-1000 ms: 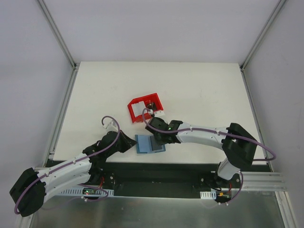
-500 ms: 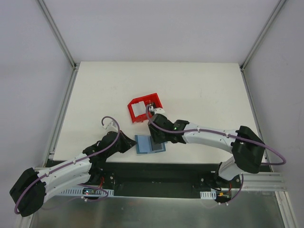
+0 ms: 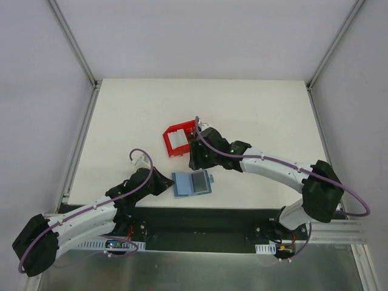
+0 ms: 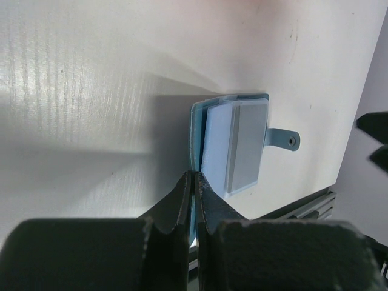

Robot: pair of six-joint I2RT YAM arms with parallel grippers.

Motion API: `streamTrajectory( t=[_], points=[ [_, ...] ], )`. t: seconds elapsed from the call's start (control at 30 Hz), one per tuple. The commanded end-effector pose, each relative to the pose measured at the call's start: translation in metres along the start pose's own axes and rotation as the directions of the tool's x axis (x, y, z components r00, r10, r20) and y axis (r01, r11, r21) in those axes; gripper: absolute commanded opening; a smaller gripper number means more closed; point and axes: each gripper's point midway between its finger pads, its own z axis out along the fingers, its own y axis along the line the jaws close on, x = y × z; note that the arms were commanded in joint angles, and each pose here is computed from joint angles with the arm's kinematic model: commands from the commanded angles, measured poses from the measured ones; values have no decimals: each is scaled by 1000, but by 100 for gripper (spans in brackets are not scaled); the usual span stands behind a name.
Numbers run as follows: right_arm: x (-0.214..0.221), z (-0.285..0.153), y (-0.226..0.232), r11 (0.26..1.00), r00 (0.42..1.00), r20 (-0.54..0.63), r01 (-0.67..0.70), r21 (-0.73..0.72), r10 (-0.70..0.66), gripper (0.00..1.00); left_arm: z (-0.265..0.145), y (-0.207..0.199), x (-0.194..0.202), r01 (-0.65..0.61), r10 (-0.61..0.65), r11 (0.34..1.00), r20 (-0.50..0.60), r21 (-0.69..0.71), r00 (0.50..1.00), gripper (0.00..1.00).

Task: Put the credit cards into the card holder
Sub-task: Turn over the card slot in the card holder, then pick up the credit card from the storage box.

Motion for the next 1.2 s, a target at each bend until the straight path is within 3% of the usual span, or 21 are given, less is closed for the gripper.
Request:
streamTrajectory(
  t=[0.0,0.53,0.77,1.17],
  points=[
    [-48,-11,28,991,997,77,12,-135,-2,56,0,11,5,3,-3,1000,-6,-28,1000,0],
    [-126,74,-2,990,1000,16,-1,-140,3,64,3,20,-3,51,-48,996,46,-73,998,0],
    [-133,105,-13,988,999,-27,30,-149,-34,67,3,20,-4,49,-45,995,48,-84,998,0],
    [-127,135,-17,981,992,-122,-39,-192,16,72,3,20,-4,41,-38,995,36,-89,999,0]
  ],
)
